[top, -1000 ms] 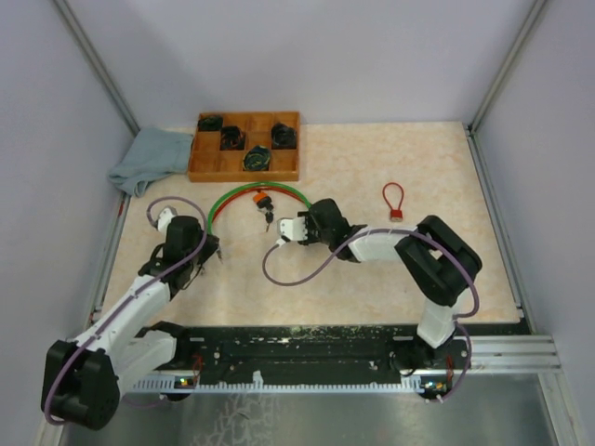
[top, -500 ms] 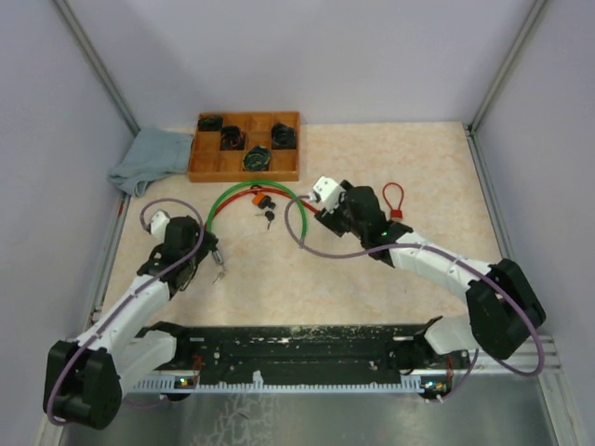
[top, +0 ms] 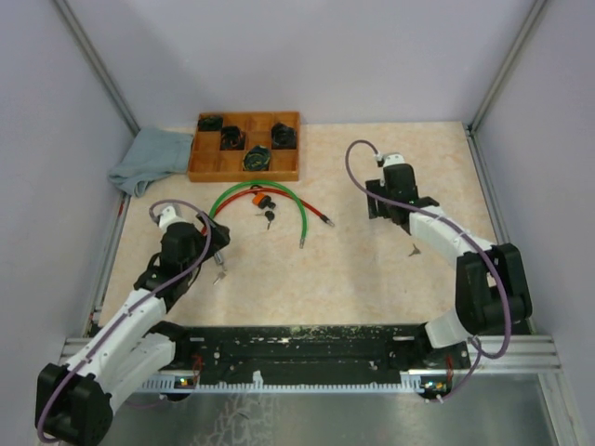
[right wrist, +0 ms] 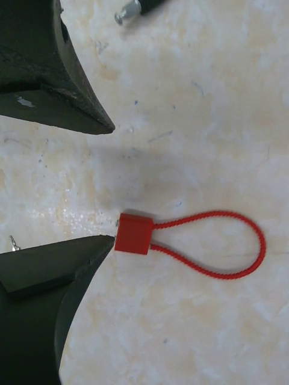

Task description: Unlock with the key

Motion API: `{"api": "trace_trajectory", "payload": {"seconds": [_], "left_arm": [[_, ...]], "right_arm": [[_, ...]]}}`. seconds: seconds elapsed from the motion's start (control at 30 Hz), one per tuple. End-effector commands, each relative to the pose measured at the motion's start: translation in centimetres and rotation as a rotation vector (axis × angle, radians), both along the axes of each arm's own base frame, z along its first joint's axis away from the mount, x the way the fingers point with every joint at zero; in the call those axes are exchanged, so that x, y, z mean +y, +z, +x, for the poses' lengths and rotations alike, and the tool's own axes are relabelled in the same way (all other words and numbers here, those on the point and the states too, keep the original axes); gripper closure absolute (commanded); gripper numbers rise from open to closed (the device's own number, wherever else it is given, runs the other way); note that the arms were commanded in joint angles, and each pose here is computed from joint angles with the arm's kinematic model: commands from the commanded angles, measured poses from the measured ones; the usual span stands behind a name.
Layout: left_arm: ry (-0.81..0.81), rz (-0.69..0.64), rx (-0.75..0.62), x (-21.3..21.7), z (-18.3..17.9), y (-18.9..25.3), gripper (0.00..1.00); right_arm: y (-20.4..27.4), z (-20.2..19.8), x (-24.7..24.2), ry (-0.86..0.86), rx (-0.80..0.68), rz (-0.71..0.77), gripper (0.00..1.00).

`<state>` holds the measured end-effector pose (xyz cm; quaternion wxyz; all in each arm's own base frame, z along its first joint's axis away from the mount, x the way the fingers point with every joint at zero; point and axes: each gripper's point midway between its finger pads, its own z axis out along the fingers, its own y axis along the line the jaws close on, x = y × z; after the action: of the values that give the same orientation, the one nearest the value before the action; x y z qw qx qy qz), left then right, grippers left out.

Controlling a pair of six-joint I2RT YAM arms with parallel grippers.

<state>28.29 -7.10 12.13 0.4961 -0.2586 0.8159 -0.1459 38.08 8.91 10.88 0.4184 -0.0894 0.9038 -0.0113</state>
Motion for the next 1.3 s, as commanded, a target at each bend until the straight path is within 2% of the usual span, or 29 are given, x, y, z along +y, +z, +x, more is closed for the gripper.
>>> {"api": "trace_trajectory", "payload": {"seconds": [0.0, 0.17, 0.3, 0.53, 0.63, 0.77, 0.87, 1.07, 1.27], "left_arm": [[-0.132, 0.018, -0.073, -2.2, 0.3, 1.2, 0.00], [-0.213, 0.026, -0.103, -3.5, 0.3, 1.3, 0.00], [-0.215, 0.040, -0.101, -3.6, 0.3, 1.2, 0.00], [-0.237, 0.042, -0.110, -4.1, 0.2, 1.2, 0.00], [-0.237, 0.044, -0.111, -4.1, 0.2, 1.3, 0.00], [-0.246, 0.038, -0.117, -4.3, 0.1, 1.4, 0.00], [-0.256, 0.031, -0.123, -4.6, 0.1, 1.5, 0.00], [-0.274, 0.019, -0.130, -4.9, -0.1, 1.6, 0.00], [-0.285, 0.011, -0.128, -5.2, -0.2, 1.6, 0.00]], "right_arm": [[-0.3, 1.5, -2.3, -0.135, 0.037, 0.082, 0.32], [-2.5, 2.6, -3.7, -0.183, 0.107, 0.126, 0.32], [-4.6, 3.4, -4.6, -0.202, 0.152, 0.114, 0.33], [-6.8, 4.1, -5.4, -0.217, 0.201, 0.097, 0.41], [-7.0, 3.7, -5.2, -0.205, 0.218, 0.099, 0.49], [-6.6, 2.7, -4.7, -0.182, 0.219, 0.118, 0.70], [-6.1, 1.5, -4.1, -0.165, 0.211, 0.126, 0.80], [-2.8, -1.0, -1.6, -0.105, 0.137, 0.132, 0.83], [0.4, -4.6, 3.1, -0.007, 0.085, 0.141, 0.85]]}}
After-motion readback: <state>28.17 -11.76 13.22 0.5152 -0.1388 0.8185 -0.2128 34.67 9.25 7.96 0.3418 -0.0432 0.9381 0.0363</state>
